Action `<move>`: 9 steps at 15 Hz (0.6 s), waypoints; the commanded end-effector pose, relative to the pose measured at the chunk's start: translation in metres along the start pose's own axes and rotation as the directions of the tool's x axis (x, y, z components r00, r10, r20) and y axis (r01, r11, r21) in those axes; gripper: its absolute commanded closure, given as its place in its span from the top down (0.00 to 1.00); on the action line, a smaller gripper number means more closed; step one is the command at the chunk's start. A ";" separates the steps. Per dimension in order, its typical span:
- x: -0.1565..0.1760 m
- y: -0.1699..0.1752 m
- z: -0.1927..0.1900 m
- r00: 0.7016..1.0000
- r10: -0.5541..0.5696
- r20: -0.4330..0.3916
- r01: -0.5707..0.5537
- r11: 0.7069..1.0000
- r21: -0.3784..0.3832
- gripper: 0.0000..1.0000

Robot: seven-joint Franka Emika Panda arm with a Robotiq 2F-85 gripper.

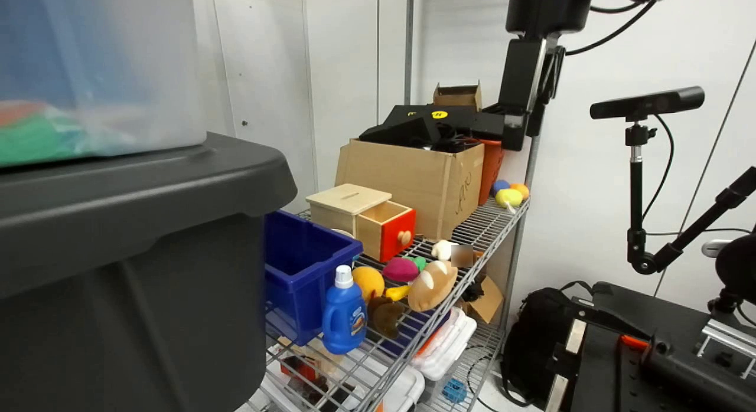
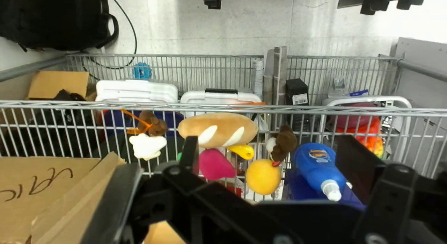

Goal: Put the brown plush toy in the blue storage container

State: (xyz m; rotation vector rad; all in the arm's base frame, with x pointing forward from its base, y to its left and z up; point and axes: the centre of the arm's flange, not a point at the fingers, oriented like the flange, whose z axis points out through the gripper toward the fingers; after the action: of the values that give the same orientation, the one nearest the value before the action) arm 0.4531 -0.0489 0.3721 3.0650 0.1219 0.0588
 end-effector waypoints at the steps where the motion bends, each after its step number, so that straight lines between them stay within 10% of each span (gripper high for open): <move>1: 0.006 0.020 0.017 0.999 0.013 0.043 -0.012 1.000 -0.011 1.00; 9: 0.035 0.033 0.054 0.993 -0.011 0.121 0.017 0.999 -0.050 1.00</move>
State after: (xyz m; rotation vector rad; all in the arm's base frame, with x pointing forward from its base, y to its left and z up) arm 0.4707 -0.0762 0.3302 3.0475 0.0961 -0.0798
